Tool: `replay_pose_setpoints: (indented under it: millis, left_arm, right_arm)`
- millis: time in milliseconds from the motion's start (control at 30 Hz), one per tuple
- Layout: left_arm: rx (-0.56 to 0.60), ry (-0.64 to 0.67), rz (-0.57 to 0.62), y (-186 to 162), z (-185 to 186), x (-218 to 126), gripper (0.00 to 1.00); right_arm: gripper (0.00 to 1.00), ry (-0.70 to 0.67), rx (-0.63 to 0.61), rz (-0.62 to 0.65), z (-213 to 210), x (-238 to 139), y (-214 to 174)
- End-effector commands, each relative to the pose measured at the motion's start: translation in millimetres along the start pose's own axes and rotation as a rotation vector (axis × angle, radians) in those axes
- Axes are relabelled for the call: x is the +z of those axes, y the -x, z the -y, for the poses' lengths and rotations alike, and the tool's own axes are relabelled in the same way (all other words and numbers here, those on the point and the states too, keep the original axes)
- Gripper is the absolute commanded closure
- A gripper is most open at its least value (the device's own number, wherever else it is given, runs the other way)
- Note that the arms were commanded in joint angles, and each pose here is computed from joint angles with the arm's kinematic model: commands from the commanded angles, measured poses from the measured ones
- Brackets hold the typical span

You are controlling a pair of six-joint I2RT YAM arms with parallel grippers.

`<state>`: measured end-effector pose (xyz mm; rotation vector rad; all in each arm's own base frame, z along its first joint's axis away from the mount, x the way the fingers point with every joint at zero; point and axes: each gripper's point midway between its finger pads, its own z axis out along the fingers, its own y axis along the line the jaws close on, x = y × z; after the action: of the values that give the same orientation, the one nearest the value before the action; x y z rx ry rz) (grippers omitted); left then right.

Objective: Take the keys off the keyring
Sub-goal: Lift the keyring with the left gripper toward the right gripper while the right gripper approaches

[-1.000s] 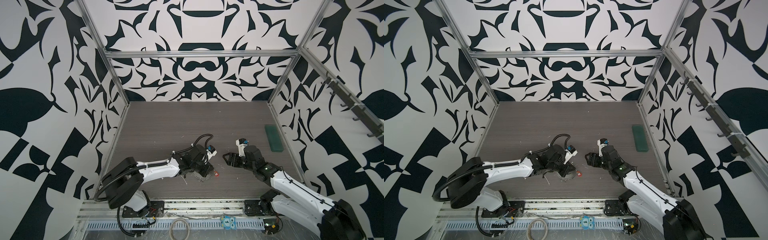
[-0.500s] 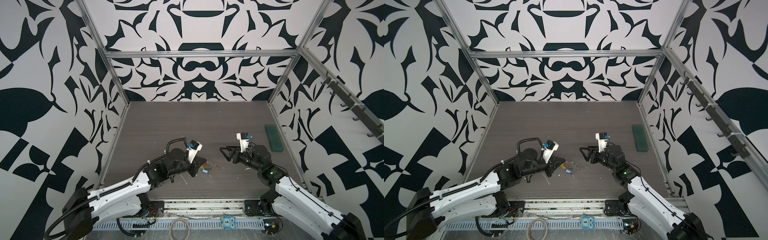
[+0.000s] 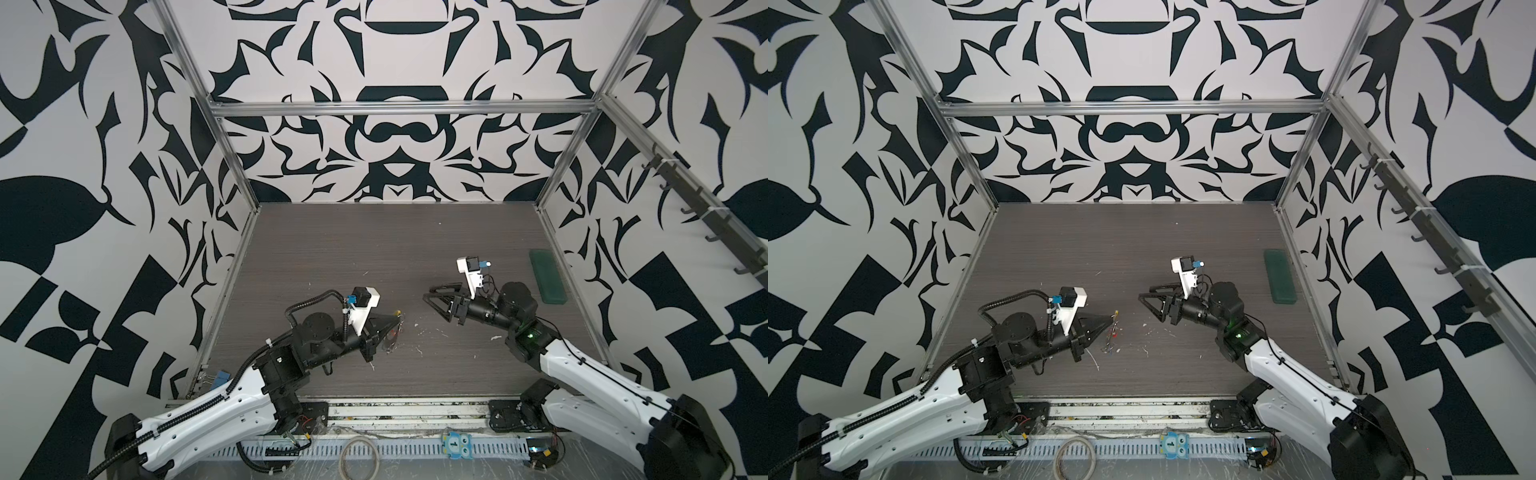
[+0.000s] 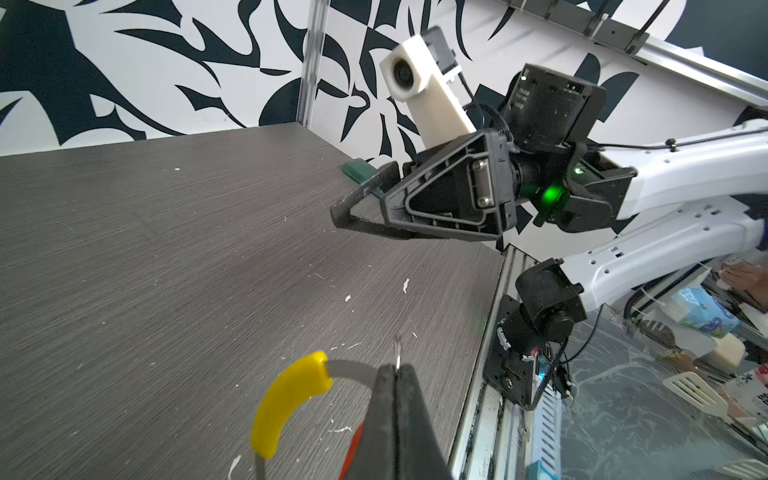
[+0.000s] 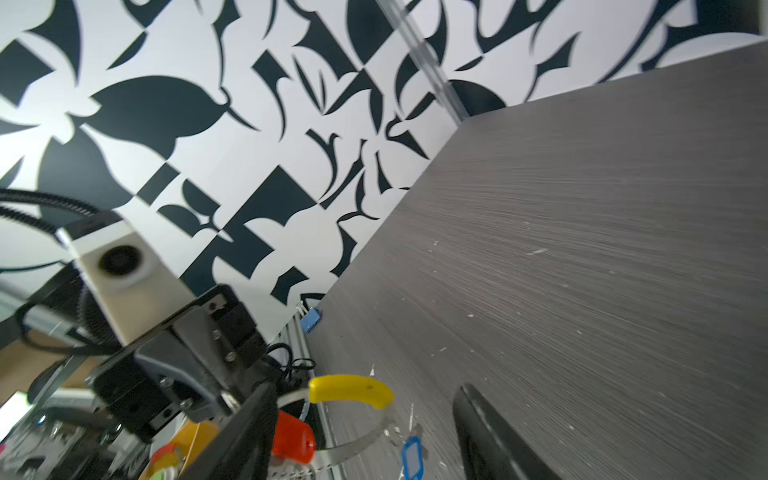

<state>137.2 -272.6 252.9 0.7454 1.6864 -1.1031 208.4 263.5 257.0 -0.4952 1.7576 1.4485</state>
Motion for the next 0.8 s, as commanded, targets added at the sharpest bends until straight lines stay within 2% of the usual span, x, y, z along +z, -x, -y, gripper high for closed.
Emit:
replay_pose_setpoints:
  millis: [0,233,500,767]
  left_arm:
    - [0.03,-0.05,0.026,11.1,12.2,-5.6,1.0]
    - [0.035,-0.07,0.058,17.0,17.0,-12.1,1.0]
    - [0.027,-0.117,0.088,21.7,25.7,-18.4,1.0]
    - [0.023,-0.128,0.102,24.7,28.0,-20.7,1.0]
  right_arm:
    - [0.35,0.196,-0.162,0.002,-54.1,4.5,15.9]
    - [0.5,0.251,-0.206,-0.054,-71.7,15.4,1.0]
    - [0.54,0.314,-0.228,-0.081,-89.7,21.2,-9.4]
    - [0.69,0.348,-0.235,-0.089,-100.4,22.9,-13.7]
